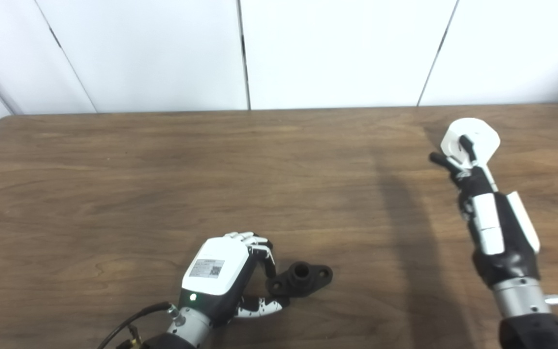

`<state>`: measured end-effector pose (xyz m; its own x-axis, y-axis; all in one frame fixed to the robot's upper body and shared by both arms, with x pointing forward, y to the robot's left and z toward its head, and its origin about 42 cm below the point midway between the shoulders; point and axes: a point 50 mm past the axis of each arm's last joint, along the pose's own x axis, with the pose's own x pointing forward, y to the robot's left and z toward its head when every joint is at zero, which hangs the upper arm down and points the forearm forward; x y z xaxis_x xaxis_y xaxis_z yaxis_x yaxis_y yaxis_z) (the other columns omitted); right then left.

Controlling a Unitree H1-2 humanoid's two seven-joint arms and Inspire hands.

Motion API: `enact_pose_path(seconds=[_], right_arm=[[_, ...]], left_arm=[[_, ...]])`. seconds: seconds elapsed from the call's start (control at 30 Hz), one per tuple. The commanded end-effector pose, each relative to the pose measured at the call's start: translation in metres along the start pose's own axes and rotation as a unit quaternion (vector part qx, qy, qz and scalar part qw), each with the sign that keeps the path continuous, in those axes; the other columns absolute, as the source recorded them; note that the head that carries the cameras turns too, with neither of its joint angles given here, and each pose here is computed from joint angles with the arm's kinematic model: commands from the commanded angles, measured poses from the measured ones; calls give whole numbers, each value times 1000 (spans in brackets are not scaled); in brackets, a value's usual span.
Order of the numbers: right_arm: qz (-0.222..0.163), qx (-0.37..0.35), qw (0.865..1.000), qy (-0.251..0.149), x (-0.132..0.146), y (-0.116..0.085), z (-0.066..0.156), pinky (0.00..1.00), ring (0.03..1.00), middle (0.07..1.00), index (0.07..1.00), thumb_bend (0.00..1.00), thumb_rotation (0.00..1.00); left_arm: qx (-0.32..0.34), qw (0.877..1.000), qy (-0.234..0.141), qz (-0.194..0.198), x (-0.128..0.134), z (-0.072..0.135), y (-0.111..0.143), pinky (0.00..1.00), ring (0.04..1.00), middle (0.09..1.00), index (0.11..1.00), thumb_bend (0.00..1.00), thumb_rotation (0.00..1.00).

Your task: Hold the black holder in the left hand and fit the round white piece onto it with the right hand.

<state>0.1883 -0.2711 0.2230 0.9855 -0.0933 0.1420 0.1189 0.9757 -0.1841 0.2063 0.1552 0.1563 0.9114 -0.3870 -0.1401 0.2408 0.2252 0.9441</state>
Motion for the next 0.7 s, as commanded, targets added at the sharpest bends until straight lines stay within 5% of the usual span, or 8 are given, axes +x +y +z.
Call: enact_pose_path(seconds=[0.0, 0.37, 0.67], right_arm=[[7, -46, 999, 0, -14, -19, 6, 1000, 991, 880, 1000, 674, 1000], [-48, -119, 991, -21, 2, -60, 16, 1000, 993, 890, 1000, 620, 953], [-114, -223, 968, -27, 25, -87, 23, 1000, 949, 892, 979, 562, 863]], left_arm=[[18, 995, 39, -86, -2, -12, -26, 844, 840, 780, 488, 519, 50], [4, 996, 42, -81, -6, -22, -25, 823, 831, 774, 488, 519, 50], [-3, 995, 42, -86, -6, -23, -27, 829, 837, 773, 488, 519, 49]])
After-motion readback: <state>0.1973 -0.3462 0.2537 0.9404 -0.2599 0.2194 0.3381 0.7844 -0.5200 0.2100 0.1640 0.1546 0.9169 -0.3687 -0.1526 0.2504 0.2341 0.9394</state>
